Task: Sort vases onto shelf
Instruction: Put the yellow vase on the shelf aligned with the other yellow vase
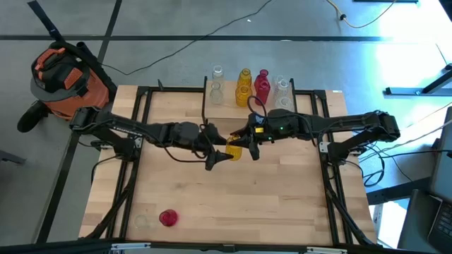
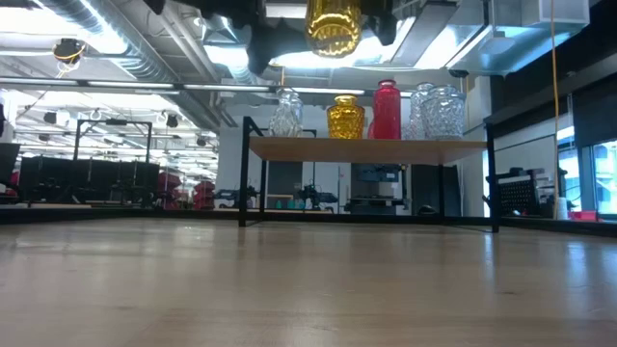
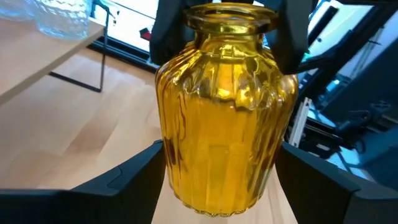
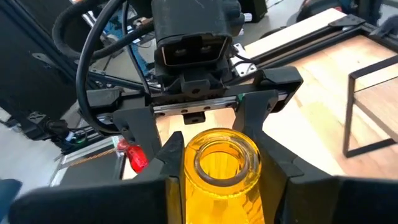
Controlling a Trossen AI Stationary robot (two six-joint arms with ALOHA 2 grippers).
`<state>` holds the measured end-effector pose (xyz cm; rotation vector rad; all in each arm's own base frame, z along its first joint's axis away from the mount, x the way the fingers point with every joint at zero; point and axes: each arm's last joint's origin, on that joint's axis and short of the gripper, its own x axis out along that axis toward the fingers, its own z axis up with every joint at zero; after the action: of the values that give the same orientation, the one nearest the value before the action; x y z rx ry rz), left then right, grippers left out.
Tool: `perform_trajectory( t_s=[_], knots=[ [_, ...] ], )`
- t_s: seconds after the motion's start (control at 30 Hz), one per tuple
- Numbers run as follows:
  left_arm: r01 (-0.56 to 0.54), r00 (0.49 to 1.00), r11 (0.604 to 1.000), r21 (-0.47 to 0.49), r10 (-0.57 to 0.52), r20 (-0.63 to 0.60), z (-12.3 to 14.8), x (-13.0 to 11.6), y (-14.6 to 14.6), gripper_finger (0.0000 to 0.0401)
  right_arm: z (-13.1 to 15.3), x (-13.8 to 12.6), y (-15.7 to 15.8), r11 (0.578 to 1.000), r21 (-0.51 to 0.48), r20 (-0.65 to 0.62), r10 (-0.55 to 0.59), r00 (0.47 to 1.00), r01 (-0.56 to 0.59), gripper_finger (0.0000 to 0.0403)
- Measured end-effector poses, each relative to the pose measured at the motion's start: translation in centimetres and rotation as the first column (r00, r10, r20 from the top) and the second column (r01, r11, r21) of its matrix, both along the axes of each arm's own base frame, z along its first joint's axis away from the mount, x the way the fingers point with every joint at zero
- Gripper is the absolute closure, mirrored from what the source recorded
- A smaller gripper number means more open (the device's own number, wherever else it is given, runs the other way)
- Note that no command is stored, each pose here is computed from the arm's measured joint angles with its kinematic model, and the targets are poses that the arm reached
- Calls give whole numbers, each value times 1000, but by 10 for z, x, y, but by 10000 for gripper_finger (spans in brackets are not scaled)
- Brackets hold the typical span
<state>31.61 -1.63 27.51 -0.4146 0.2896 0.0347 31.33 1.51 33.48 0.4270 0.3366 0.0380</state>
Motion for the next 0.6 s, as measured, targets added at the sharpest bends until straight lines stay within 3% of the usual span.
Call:
perform_trajectory(
  t_s=[0.13,0.37,0.6],
  knots=[
    [33,999,999,-33,-33,-2,0,0,7,111,0,0,3,1000,5,-2,-6,1000,6,307],
    [30,1000,997,-65,-30,3,0,1,14,59,1,-4,2,1000,4,-19,-15,1000,15,307],
    [14,998,993,-115,-7,55,12,-5,21,54,12,-19,-3,981,-76,-3,-177,984,176,306]
  ],
)
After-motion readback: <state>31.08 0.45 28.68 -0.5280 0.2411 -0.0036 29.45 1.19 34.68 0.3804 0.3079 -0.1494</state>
